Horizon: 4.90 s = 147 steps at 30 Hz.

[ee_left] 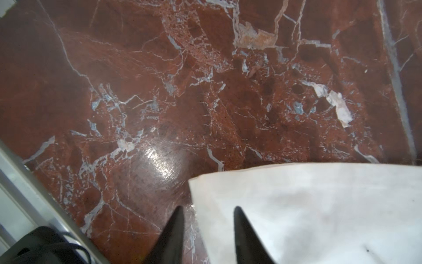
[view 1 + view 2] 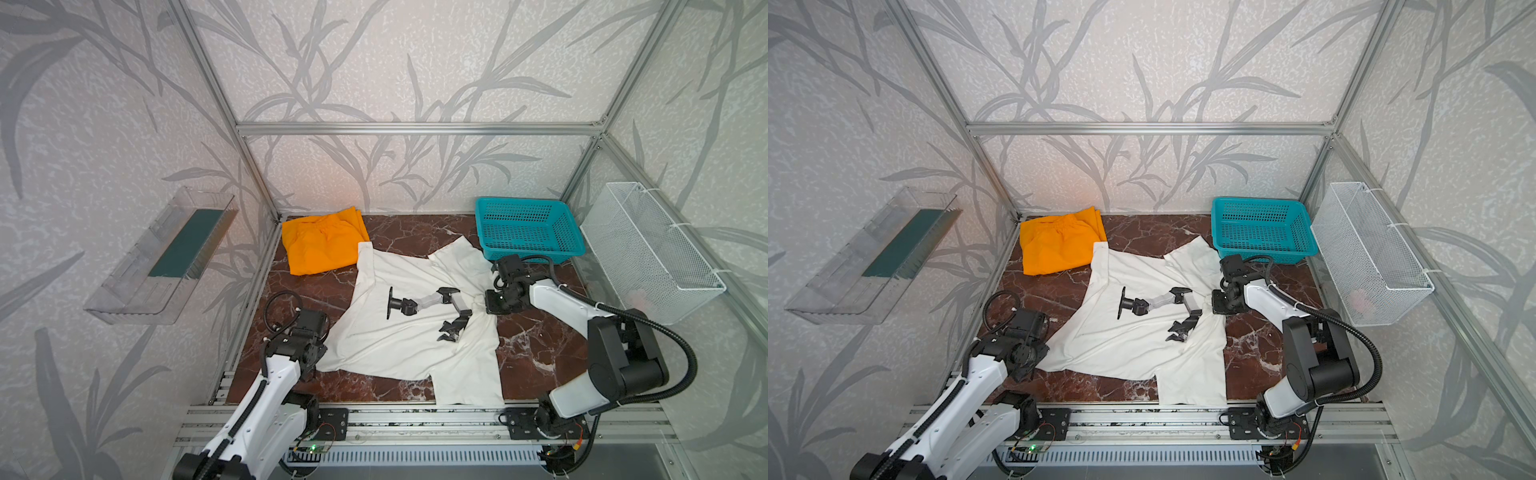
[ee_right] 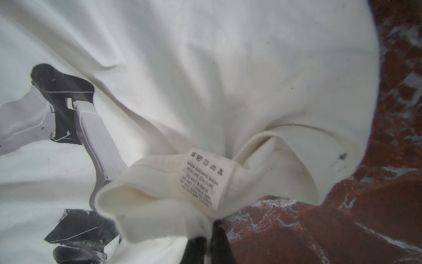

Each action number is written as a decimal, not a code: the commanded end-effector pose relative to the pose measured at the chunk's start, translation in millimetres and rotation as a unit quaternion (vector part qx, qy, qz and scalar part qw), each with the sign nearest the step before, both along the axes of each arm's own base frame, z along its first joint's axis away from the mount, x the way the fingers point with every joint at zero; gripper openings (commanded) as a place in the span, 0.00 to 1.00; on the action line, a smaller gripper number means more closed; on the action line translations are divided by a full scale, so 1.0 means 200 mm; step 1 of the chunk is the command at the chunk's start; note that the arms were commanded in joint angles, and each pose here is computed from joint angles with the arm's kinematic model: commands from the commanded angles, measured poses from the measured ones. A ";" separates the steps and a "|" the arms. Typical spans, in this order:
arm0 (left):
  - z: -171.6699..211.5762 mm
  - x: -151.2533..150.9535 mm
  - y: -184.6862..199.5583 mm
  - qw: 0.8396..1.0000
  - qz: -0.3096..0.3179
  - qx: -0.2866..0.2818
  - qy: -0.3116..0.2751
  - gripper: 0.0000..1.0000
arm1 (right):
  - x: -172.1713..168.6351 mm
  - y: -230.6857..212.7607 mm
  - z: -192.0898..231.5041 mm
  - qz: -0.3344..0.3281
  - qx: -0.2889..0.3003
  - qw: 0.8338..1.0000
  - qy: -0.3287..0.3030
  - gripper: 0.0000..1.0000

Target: Fold and stack the mixed laundry pile

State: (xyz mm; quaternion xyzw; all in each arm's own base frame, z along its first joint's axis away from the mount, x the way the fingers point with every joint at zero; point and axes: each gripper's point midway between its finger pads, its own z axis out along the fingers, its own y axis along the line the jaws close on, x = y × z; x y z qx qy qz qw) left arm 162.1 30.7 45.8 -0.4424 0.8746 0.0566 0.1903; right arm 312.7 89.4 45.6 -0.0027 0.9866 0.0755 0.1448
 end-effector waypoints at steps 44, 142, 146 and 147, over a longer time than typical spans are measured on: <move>-0.12 1.12 -0.78 0.844 -0.510 0.046 0.158 0.34 | -0.05 -0.02 -0.01 -0.019 0.005 1.000 0.008 0.00; 0.15 1.54 -0.69 0.890 -0.447 0.052 0.071 0.00 | -0.09 -0.12 -0.02 -0.037 -0.028 0.999 0.015 0.00; 0.21 1.57 -0.60 0.901 -0.431 0.017 0.048 0.00 | -0.08 -0.12 -0.02 -0.037 -0.030 0.999 0.014 0.00; 0.22 1.58 -0.56 0.904 -0.425 0.008 0.041 0.00 | -0.09 -0.12 -0.02 -0.038 -0.031 0.999 0.014 0.00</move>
